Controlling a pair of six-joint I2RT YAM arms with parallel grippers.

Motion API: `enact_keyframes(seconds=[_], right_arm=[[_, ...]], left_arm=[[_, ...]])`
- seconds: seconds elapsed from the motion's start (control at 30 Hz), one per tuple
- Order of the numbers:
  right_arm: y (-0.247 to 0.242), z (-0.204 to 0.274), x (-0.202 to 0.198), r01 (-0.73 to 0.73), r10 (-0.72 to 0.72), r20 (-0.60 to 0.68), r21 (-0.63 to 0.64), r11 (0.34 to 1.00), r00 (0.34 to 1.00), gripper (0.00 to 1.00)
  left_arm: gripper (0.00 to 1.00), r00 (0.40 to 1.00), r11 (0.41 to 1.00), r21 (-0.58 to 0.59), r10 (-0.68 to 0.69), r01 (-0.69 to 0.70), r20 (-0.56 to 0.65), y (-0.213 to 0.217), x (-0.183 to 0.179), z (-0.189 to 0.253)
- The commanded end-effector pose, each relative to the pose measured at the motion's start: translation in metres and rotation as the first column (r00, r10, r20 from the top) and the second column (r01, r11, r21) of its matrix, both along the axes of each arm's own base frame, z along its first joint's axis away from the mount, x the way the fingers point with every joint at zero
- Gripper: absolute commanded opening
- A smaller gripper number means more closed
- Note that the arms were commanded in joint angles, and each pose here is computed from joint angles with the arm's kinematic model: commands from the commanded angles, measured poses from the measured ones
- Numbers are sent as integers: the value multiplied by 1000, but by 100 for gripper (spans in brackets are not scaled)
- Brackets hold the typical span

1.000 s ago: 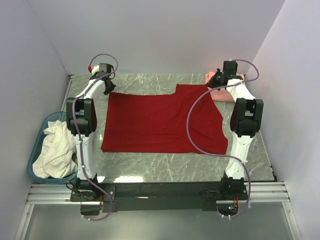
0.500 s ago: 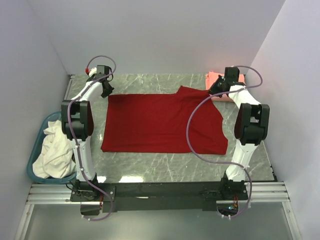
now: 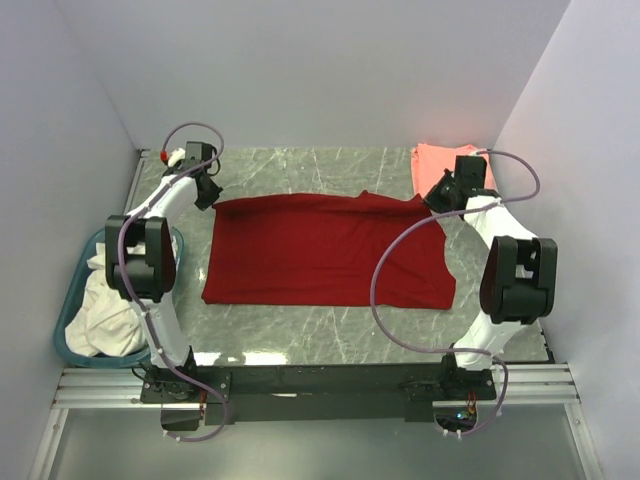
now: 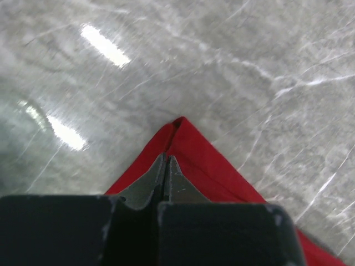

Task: Fold and stack the t-shirts
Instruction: Fold the tshirt

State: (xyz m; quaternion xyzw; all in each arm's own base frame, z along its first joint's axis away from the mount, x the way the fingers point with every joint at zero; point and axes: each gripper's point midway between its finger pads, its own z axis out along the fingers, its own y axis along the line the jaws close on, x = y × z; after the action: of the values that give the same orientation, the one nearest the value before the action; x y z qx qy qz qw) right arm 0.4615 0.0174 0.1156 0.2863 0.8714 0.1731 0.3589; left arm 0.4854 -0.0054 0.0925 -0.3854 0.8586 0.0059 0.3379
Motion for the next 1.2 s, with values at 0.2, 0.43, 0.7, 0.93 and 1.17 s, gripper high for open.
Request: enact_keyframes(seconds=[0.2, 0.43, 0.7, 0.93, 1.17], right_arm=[[-17, 27, -31, 105, -101, 86, -37, 994, 991, 0], [-17, 15, -55, 109, -105, 68, -51, 993, 992, 0], [-19, 8, -70, 121, -118, 53, -59, 991, 992, 0], [-21, 11, -78, 136, -132, 63, -65, 989, 989, 0], [-20, 5, -85, 135, -132, 50, -63, 989, 990, 0]], left_arm=[[0, 997, 997, -29, 66, -65, 41, 7, -40, 21], [0, 996, 995, -60, 84, -81, 42, 5, -60, 19], [0, 995, 994, -70, 91, -89, 31, 5, -80, 12], [0, 996, 994, -68, 92, -91, 17, 6, -88, 7], [0, 996, 994, -69, 87, -85, 32, 7, -91, 14]])
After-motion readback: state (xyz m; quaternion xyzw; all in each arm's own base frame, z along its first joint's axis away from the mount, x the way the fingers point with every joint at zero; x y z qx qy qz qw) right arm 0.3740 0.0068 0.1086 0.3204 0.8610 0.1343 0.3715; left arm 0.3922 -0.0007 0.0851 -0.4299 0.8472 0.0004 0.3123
